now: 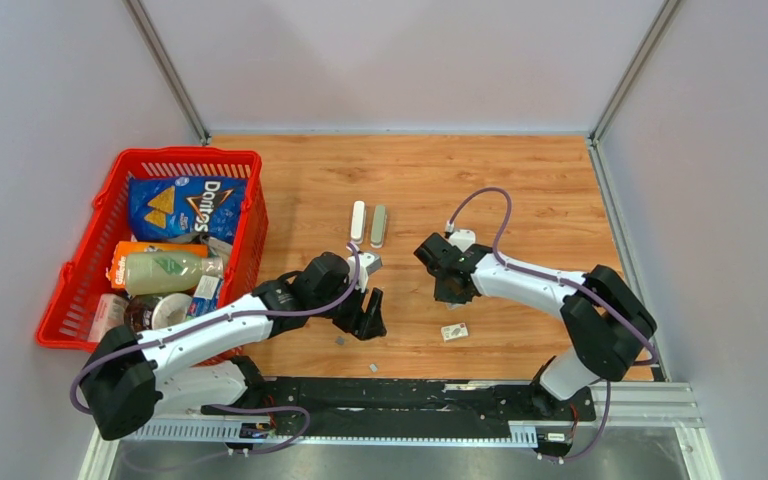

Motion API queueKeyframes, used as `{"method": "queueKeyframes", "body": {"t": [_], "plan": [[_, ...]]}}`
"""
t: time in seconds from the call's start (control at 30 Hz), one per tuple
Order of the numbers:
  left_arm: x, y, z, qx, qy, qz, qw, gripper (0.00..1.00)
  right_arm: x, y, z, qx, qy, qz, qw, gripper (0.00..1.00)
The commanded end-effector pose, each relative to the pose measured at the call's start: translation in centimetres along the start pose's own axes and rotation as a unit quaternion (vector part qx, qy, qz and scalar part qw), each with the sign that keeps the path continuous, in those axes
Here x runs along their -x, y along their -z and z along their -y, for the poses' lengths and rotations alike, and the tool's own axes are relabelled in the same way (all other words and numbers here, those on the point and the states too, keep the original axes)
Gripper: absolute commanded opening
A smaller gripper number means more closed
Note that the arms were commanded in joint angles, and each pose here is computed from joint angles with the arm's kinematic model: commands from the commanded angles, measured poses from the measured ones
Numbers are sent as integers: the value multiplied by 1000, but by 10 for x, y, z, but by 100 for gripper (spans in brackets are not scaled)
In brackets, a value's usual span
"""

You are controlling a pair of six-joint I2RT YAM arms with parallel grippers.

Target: Unload the staples from the stapler

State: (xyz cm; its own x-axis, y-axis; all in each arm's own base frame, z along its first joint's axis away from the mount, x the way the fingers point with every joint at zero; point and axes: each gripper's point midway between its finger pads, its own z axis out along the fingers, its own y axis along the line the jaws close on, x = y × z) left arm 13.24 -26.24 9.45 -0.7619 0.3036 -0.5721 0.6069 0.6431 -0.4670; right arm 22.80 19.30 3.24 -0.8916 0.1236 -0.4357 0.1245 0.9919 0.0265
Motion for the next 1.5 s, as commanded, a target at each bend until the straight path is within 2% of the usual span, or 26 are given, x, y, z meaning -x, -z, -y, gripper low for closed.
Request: {"method": "queueKeyframes", "body": {"t": [0.0,0.1,0.23,0.6,0.93,1.03,1.47], "plan": [[2,-1,3,-3,0,4,1000,73,24,21,-8,23,-14,37,999,24],[2,0,2,-3,0,4,1000,73,23,39,0,40,-23,46,998,25],[4,3,2,-1,2,11,1000,73,8,54,20,54,-30,44,997,32],[16,9,7,1,3,27,1000,74,-65,52,67,62,-39,-26,997,32],[18,12,13,-10,15,33,999,74,-87,39,62,67,-8,-55,996,36],[17,13,11,-5,16,33,999,74,-83,33,56,66,4,-50,997,40],[11,12,7,1,17,24,1000,74,-76,10,18,87,95,-70,989,40]]}}
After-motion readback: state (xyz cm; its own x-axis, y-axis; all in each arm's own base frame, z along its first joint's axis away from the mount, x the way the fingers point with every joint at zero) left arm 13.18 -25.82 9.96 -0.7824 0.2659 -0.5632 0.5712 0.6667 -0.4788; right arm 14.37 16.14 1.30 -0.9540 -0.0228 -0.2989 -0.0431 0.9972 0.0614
